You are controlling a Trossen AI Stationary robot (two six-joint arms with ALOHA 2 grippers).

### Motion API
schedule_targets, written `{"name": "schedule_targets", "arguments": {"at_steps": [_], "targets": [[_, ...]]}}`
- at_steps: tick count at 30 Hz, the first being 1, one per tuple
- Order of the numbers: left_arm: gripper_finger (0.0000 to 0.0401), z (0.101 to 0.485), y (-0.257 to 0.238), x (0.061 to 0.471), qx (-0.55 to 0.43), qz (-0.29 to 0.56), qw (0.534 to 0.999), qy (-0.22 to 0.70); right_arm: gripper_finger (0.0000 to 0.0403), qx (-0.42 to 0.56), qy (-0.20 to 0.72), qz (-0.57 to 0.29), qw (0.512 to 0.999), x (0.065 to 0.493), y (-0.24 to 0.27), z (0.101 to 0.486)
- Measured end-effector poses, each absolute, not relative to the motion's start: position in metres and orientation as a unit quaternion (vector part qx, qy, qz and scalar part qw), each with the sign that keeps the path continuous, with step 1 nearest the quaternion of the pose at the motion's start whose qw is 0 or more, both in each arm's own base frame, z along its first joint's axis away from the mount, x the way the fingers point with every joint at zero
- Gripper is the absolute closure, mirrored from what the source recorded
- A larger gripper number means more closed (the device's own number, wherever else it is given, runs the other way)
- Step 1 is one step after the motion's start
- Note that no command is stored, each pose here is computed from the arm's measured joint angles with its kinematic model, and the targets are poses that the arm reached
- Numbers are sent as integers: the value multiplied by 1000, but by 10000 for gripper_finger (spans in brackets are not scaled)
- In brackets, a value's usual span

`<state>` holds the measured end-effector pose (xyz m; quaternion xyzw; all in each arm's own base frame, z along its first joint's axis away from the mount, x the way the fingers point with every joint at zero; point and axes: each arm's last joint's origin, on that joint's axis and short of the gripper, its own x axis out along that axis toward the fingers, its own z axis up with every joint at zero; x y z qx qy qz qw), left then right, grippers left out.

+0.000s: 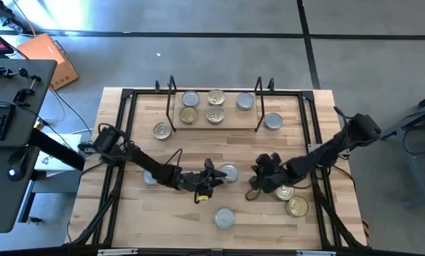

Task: Stack canned seafood by type on shelf
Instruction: Put the bottom green tuna can on the shelf aligned with the other green tuna can

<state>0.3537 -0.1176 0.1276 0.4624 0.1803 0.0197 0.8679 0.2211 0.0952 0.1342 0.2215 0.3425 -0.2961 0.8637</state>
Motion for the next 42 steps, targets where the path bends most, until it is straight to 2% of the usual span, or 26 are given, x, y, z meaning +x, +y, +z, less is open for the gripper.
{"name": "schedule_targets", "arguments": {"at_steps": [6,13,23,28,33,42], "targets": [[278,159,-86,389,466,51,846,252,403,240,279,-303,879,209,120,135],[278,184,-18,432,452,119,830,303,403,226,220,-296,901,202,135,139],[278,164,47,453,481,131,794,347,403,227,209,-291,906,202,139,140],[275,153,57,460,482,120,794,350,403,229,206,-291,906,202,139,140],[248,149,63,465,500,105,786,347,403,230,207,-291,906,202,139,140],[239,148,77,464,491,108,792,346,403,231,206,-291,905,202,139,140]]}}
